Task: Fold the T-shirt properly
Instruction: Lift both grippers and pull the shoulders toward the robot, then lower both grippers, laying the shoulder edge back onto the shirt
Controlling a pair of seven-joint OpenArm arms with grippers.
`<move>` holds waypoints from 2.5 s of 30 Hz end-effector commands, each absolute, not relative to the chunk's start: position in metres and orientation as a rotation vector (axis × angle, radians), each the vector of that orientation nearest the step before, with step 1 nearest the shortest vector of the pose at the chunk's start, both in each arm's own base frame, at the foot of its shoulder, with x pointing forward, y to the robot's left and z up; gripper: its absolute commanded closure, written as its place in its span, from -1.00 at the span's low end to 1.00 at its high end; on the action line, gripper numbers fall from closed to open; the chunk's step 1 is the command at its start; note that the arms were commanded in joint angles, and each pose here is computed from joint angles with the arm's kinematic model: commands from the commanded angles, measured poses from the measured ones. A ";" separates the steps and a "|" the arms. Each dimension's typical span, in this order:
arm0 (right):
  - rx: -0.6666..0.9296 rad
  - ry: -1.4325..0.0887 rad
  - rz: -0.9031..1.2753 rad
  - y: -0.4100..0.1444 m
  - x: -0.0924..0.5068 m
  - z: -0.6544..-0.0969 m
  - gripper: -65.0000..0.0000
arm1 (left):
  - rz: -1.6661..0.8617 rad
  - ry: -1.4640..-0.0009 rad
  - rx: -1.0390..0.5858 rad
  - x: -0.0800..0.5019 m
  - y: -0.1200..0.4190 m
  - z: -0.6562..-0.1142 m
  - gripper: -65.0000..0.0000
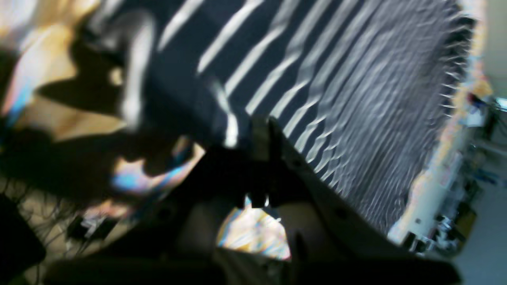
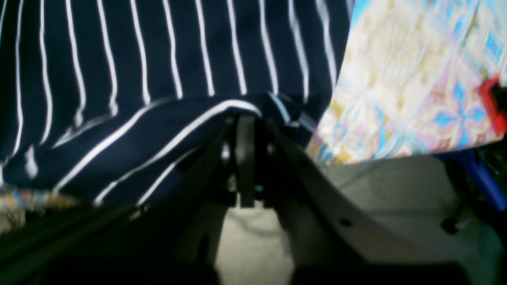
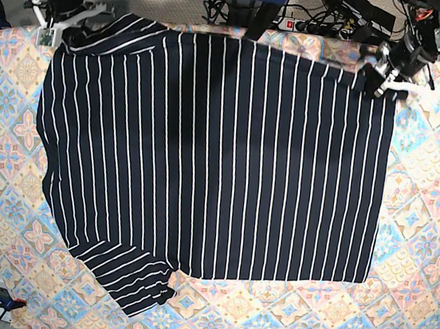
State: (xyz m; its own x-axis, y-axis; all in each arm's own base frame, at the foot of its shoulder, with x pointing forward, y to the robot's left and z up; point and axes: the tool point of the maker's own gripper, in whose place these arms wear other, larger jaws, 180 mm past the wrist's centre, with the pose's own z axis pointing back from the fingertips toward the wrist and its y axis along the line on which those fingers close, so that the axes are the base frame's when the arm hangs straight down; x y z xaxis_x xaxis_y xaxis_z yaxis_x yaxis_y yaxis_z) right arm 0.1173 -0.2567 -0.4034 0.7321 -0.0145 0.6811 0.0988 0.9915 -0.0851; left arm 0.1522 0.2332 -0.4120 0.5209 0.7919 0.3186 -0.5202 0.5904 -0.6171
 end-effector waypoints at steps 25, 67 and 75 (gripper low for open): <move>-0.027 -1.115 -0.050 -0.228 0.289 -0.354 0.99 | 0.792 -0.846 -0.516 0.286 0.255 -0.386 1.00; -0.098 -0.940 -0.093 -0.261 0.229 -0.401 0.25 | 0.860 -0.696 -0.427 0.210 0.253 -0.435 0.14; -0.094 -0.939 -0.089 -0.258 0.229 -0.402 0.25 | 0.906 -0.688 -0.428 0.203 0.253 -0.441 0.14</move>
State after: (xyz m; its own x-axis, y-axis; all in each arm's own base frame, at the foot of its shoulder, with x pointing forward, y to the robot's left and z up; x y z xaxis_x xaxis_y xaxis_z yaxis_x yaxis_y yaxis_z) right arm 0.2207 -0.2549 -0.4143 0.6244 -0.0561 0.7791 0.1256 0.9916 -0.0293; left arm 0.1991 0.2484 -0.4474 0.4383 0.8317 0.3408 -0.5811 0.5514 -0.5985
